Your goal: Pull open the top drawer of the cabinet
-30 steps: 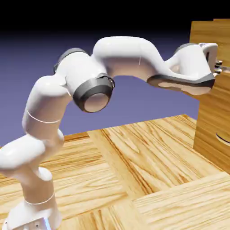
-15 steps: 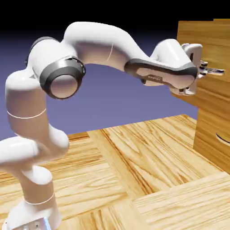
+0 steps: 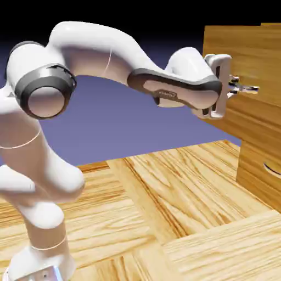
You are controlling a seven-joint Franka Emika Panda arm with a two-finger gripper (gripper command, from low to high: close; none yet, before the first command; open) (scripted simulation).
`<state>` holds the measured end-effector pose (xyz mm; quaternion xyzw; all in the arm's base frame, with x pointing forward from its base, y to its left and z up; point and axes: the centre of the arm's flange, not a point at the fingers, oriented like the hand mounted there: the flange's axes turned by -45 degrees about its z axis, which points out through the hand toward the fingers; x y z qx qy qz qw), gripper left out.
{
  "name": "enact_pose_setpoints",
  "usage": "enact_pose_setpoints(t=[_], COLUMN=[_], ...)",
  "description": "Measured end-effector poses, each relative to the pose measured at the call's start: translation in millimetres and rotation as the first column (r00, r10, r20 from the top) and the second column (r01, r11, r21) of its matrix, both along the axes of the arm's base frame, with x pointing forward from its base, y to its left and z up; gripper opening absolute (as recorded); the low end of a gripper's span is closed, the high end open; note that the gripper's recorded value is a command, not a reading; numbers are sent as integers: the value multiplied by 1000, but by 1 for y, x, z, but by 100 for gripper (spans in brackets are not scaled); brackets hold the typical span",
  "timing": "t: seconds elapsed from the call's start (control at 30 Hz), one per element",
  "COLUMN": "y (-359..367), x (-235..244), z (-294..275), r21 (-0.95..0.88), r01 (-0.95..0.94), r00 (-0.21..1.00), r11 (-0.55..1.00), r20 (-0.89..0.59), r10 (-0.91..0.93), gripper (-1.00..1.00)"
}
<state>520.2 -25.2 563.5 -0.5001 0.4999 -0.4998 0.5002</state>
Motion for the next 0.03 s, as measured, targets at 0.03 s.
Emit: enact_pose_setpoints(t=[0.03], y=[0], x=[0], z=[0], r21=[0], r01=[0], r00=[1000], r11=[1000], r20=[0], r10=[0], gripper=[100])
